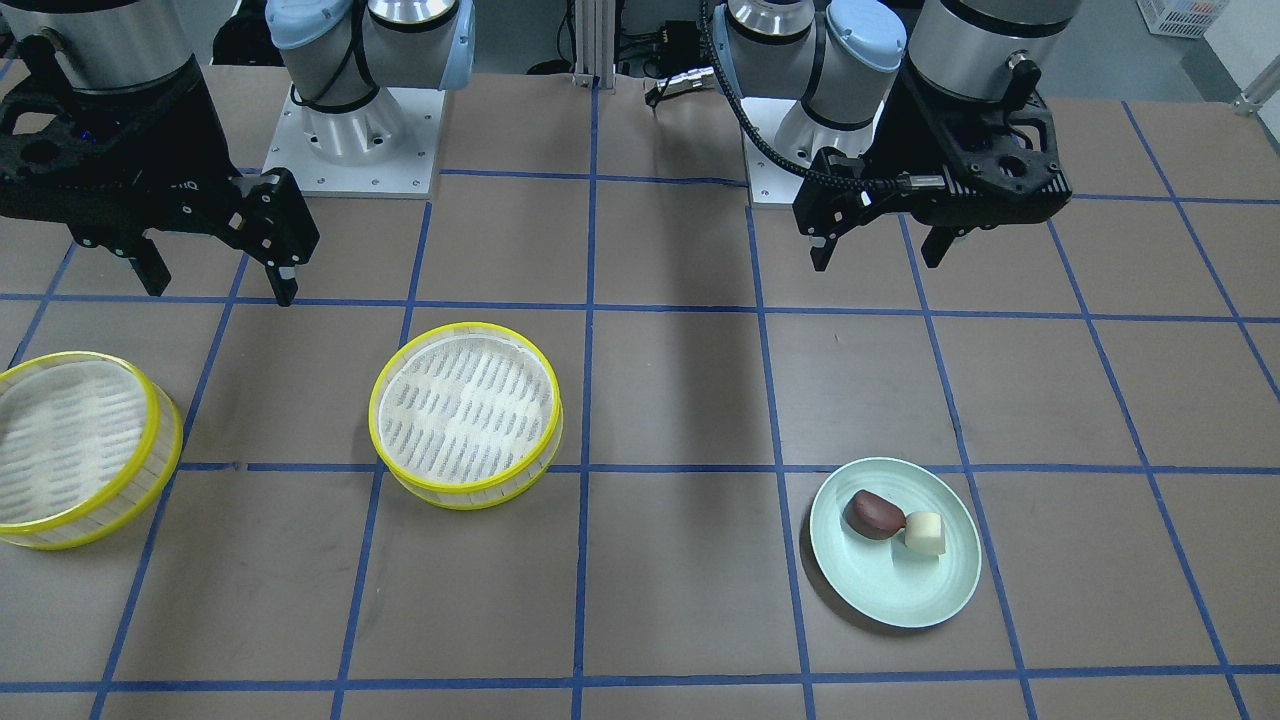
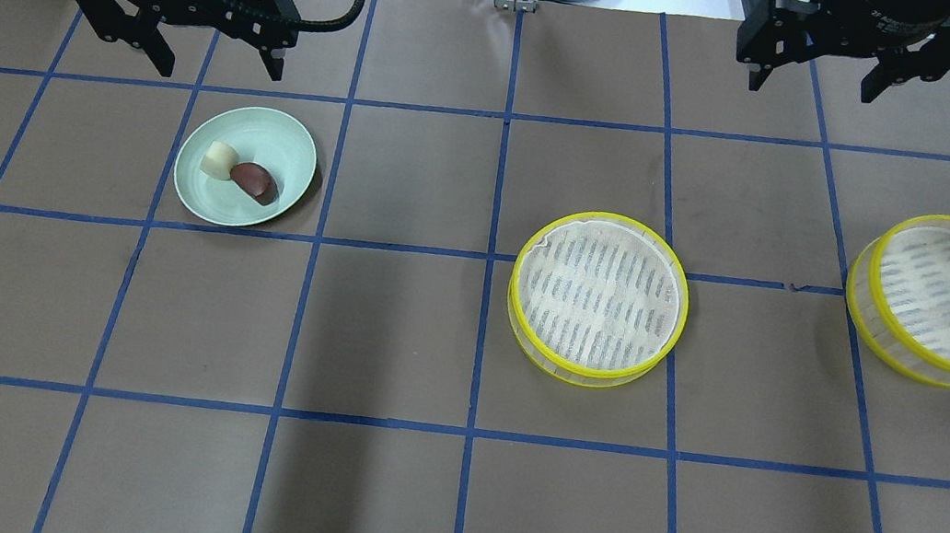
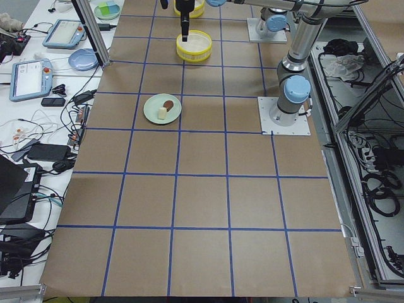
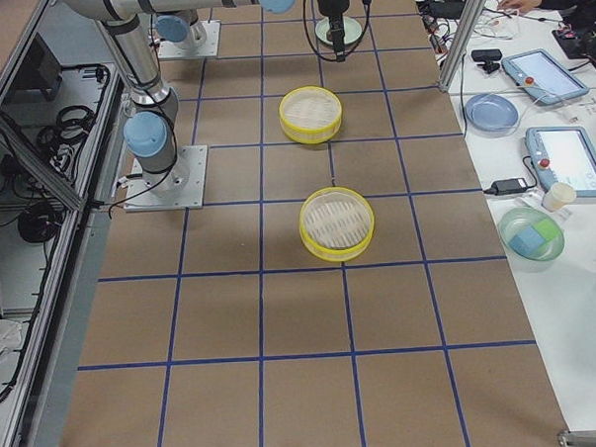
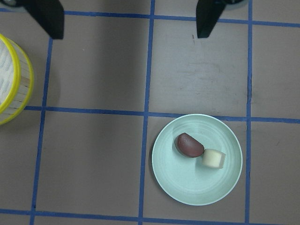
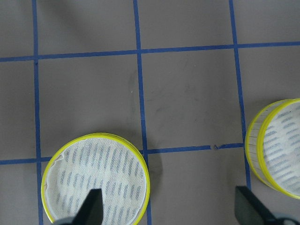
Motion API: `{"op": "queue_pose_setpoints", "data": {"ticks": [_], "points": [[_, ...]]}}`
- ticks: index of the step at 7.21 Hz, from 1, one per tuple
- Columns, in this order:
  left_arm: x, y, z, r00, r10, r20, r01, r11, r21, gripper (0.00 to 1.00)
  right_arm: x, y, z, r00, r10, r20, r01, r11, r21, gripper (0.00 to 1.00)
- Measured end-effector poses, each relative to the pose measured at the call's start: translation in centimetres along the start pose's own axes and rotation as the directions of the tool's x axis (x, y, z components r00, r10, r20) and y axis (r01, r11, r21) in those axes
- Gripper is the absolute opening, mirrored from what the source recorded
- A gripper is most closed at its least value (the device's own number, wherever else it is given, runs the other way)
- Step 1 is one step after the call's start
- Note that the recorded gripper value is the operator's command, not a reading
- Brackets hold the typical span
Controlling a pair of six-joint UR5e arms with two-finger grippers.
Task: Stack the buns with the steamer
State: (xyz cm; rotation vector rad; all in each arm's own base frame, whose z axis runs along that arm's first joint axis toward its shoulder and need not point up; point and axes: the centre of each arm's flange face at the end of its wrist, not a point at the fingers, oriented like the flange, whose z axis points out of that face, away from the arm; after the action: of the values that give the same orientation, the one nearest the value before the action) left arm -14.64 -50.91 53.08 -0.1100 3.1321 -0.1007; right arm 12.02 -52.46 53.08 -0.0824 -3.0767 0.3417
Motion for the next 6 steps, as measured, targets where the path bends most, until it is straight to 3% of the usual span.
{"op": "queue_pose_setpoints", "data": {"ticks": [3, 4, 6], "points": [[-1.9, -1.1, 1.4, 0.998, 0.065, 0.009, -0.065, 0.998, -0.011, 1.00, -0.1, 0.0, 0.1, 1.000, 0.000, 0.007, 0.000, 1.000, 0.000, 1.00], [-4.5, -3.3, 3.2, 0.996, 0.087, 0.011, -0.087, 0.996, -0.011, 1.00, 0.0, -0.1, 0.2, 1.000, 0.000, 0.006, 0.000, 1.000, 0.000, 1.00], [-8.3, -8.5, 10.2, 0.993, 0.118, 0.014, -0.118, 0.993, -0.024, 0.99, 0.5, -0.2, 0.3, 1.000, -0.002, 0.003, 0.002, 1.000, -0.007, 0.99]]}}
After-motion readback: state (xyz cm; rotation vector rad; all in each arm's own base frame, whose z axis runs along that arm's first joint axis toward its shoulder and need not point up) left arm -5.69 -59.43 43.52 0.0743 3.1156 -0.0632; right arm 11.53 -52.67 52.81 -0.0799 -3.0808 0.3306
